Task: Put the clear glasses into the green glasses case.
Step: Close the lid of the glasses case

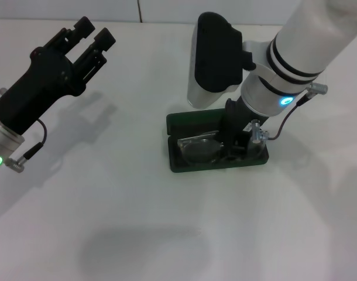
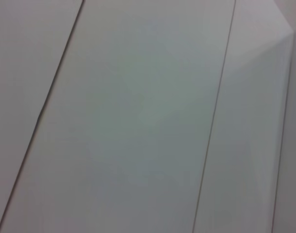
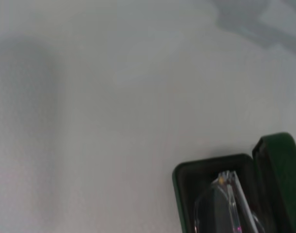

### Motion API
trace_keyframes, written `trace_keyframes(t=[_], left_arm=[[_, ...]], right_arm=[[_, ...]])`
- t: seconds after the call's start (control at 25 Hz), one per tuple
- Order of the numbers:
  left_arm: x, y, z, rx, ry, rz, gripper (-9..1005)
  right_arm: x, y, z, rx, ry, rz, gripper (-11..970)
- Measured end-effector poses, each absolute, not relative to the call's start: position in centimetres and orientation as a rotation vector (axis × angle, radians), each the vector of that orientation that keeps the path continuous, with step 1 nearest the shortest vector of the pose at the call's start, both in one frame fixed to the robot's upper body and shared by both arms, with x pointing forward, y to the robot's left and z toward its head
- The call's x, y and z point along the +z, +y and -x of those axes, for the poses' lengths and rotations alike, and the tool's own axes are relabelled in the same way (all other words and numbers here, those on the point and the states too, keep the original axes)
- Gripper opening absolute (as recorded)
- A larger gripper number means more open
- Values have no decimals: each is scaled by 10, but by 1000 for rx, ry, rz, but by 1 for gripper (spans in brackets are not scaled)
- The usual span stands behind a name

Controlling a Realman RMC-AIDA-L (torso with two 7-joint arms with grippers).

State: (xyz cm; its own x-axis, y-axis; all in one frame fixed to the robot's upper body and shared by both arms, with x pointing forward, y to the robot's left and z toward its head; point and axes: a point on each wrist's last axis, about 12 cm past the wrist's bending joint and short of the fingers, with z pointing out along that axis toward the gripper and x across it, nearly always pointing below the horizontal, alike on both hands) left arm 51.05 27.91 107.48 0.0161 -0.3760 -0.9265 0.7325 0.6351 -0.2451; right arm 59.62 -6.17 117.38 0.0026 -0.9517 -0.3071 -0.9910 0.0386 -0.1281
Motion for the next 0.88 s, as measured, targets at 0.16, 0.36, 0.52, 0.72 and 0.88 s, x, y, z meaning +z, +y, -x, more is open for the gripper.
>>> trace_keyframes(t=[0.16, 0.36, 0.52, 0.72, 0.88], left_arm=[[1075, 280, -510, -887, 1290, -344, 576], [1075, 281, -510, -885, 1290, -344, 576], [1075, 283, -510, -880, 1292, -342, 576], [1074, 286, -511, -870, 1306, -339, 576], [1069, 286, -514, -853, 1357, -331, 576]], right_arm=[[1183, -64, -592, 184, 1975, 1963, 326], [1196, -76, -582, 150, 1921, 1936, 326], [1210, -89, -576, 175, 1895, 1861, 327], [1213, -121, -575, 221, 1877, 1656, 327], [1198, -149, -573, 252, 1859, 1487, 326]])
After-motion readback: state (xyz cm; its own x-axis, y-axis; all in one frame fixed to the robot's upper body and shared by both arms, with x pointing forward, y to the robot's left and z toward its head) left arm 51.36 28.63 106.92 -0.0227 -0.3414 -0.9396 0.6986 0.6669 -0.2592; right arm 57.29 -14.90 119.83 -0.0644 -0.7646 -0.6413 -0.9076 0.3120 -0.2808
